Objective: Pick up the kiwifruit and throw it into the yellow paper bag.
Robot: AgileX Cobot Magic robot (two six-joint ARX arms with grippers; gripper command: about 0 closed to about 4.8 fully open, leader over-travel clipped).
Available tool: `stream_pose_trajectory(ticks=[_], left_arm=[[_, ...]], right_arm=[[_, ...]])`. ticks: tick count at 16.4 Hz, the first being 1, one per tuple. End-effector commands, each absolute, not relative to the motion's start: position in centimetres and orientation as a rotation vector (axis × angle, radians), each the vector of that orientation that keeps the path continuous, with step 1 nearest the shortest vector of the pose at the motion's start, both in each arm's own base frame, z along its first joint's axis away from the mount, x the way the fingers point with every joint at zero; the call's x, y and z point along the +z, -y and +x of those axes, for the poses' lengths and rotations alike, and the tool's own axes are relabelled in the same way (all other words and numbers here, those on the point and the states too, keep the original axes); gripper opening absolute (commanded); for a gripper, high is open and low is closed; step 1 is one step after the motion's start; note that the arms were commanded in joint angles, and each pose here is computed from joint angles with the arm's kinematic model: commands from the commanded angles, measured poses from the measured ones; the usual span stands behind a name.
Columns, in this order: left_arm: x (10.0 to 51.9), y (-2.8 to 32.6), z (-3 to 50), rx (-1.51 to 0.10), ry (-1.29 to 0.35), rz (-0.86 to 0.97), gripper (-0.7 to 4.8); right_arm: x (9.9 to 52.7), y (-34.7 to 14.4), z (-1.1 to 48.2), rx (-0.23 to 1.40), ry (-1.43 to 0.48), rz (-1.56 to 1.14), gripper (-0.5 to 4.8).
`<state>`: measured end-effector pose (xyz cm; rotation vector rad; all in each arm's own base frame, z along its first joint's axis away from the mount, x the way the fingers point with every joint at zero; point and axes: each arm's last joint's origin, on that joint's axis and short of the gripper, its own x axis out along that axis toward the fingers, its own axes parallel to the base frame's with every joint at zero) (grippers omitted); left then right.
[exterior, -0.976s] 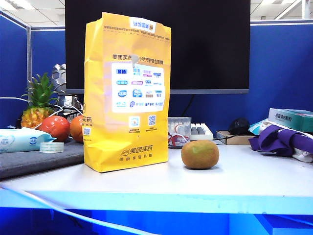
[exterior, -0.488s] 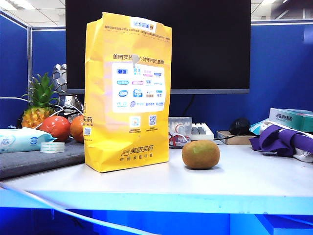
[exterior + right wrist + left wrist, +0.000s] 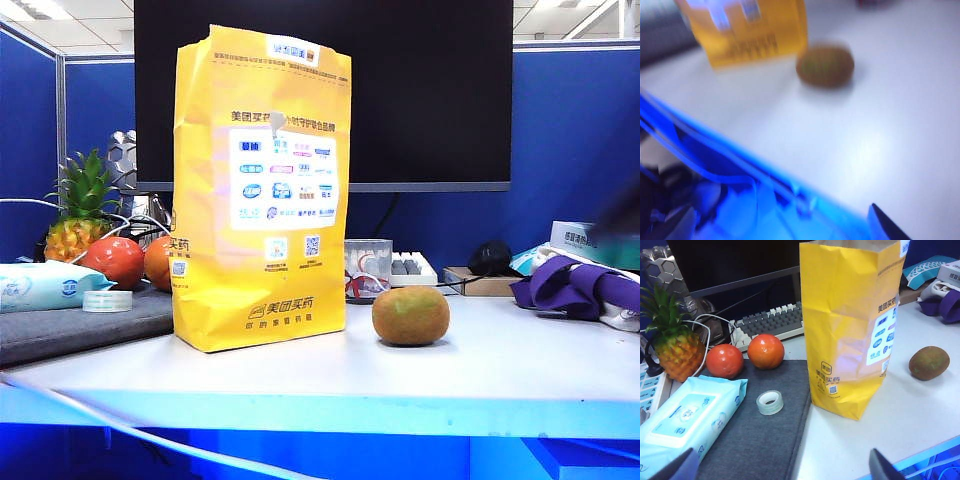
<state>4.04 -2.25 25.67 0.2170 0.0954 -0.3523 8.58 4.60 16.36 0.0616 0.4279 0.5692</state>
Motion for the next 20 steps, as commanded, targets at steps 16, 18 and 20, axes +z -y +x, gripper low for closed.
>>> stream_pose_trajectory(ticks=[16, 18, 20], left_arm=[[19.0, -0.8, 8.4, 0.374, -0.113, 0.153, 4.79], [18.1, -0.8, 9.0, 0.377, -0.05, 0.138, 4.79], [17.5, -0.7, 9.3, 0.372, -0.034, 0.134, 4.79]], right_arm=[[15.1, -1.5, 9.5, 0.259, -0.154, 0.129, 4.79], [15.1, -1.6, 9.5, 0.262, -0.155, 0.129, 4.79], [15.1, -1.5, 9.5, 0.261, -0.155, 0.129, 4.79]])
